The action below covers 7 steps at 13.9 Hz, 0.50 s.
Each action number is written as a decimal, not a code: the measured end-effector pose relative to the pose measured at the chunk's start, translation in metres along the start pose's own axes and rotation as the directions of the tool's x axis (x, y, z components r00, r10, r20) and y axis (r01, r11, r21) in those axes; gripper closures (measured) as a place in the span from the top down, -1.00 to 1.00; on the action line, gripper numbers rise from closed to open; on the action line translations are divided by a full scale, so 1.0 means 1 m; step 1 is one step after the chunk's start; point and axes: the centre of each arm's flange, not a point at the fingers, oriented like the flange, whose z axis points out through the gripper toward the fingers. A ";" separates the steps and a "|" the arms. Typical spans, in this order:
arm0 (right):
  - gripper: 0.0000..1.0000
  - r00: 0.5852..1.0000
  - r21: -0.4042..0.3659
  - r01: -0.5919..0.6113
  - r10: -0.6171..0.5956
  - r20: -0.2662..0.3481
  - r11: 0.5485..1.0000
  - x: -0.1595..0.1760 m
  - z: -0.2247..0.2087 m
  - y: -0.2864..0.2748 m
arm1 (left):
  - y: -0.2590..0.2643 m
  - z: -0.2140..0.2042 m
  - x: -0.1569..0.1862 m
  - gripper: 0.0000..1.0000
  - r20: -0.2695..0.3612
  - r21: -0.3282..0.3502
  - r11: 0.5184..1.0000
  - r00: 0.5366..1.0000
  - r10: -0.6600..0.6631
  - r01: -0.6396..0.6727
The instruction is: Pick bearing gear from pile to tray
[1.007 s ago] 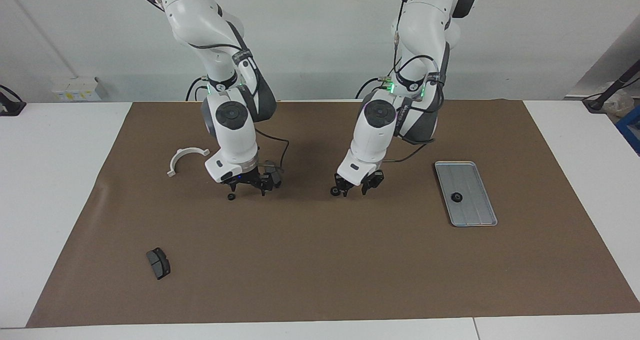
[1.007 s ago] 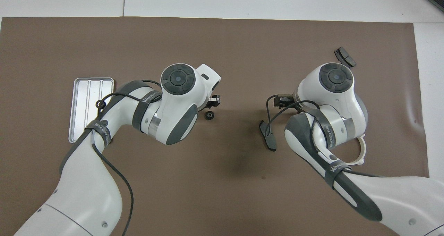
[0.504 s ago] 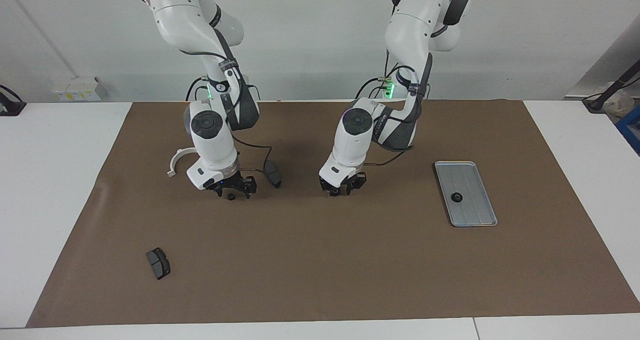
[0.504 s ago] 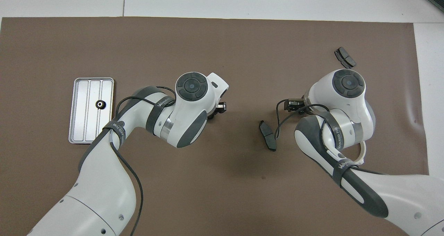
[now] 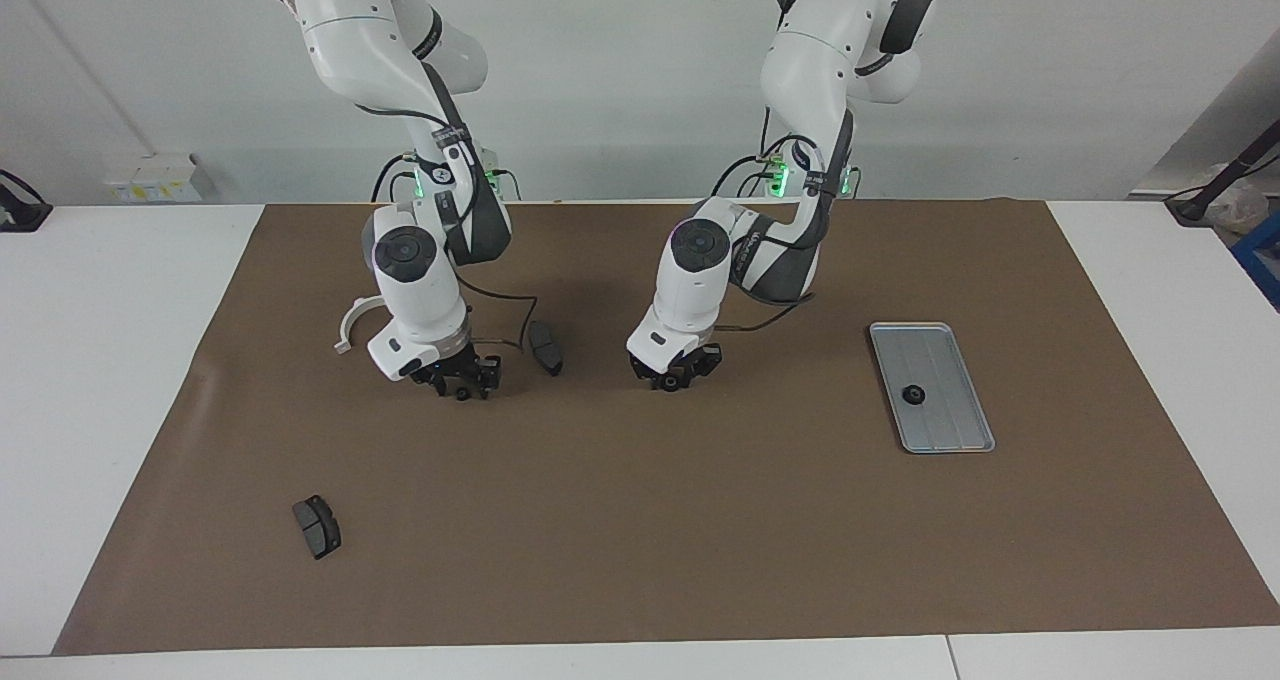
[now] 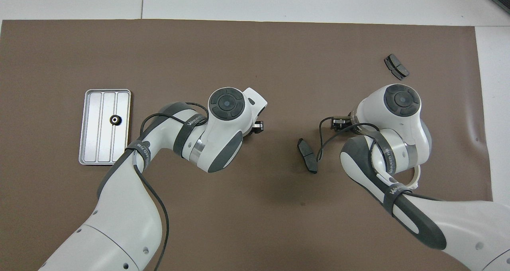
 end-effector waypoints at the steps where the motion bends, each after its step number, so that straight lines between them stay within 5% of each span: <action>1: 0.17 1.000 0.000 0.000 0.000 0.000 1.000 0.000 0.000 0.000 | 0.000 0.000 0.000 0.00 0.000 0.001 1.000 1.000 0.000 0.000; 4: -0.43 1.000 0.002 0.000 0.000 -0.005 1.000 0.000 -0.003 -0.001 | -0.003 -0.002 0.001 -0.26 0.003 0.008 1.000 1.000 -0.004 0.003; 7: -0.53 1.000 0.018 -0.017 0.017 -0.006 1.000 0.001 -0.006 0.000 | -0.005 -0.002 0.002 -0.30 0.002 0.007 1.000 1.000 -0.007 0.007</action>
